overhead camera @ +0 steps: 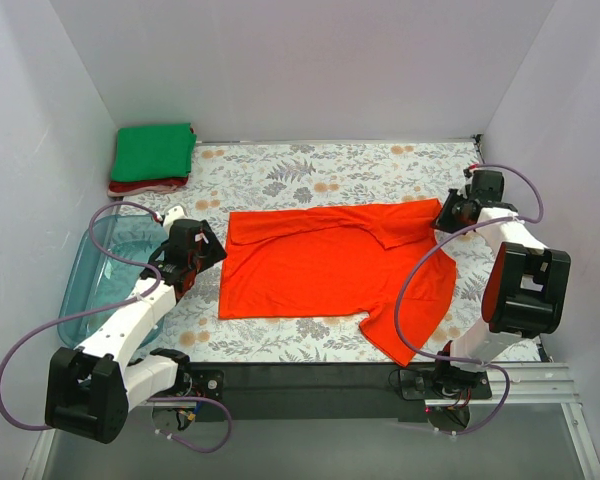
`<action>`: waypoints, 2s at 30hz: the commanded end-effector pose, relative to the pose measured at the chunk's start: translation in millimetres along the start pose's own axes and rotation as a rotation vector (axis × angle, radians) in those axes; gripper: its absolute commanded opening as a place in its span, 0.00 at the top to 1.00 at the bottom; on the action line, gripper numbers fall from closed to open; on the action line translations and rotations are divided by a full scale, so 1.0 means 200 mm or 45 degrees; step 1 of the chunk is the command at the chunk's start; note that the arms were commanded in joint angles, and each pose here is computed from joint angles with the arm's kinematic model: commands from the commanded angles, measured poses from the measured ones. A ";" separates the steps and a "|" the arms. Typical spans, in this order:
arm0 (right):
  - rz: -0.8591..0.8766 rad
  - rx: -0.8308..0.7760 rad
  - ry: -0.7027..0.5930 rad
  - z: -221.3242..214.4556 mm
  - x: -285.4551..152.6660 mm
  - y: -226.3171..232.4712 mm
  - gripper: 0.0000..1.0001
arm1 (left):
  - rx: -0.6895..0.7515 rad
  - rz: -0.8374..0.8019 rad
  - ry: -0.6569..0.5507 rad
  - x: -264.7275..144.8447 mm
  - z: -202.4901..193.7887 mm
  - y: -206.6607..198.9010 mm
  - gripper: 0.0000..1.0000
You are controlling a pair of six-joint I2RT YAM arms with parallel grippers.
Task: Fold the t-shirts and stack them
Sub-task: Fold the tshirt
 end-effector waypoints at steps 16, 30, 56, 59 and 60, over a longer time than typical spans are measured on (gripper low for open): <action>0.080 -0.096 -0.044 -0.07 0.04 -0.01 0.66 | 0.016 -0.441 0.392 0.00 -0.30 -0.82 0.31; 0.171 0.015 -0.009 -0.16 0.02 0.05 0.99 | 0.046 -0.315 0.313 0.08 -0.32 -0.71 0.31; 0.245 0.235 0.148 -0.28 -0.07 0.07 0.99 | -0.015 0.156 0.143 0.52 0.06 -0.38 0.56; 0.241 0.232 0.155 -0.29 -0.06 0.07 0.99 | -0.001 0.194 0.166 0.56 0.02 -0.35 0.59; 0.241 0.229 0.151 -0.29 -0.06 0.07 0.99 | 0.006 0.212 0.180 0.58 0.01 -0.34 0.60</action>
Point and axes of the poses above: each gripper's point midway between its finger pads, its own x axis out along the fingers, its own y axis along the line the jaws close on, z = x × y, the point moved 3 cm from there along -x, back along the fingers, and after that the axes turned 8 degrees about -x, right-handed, at the moved point
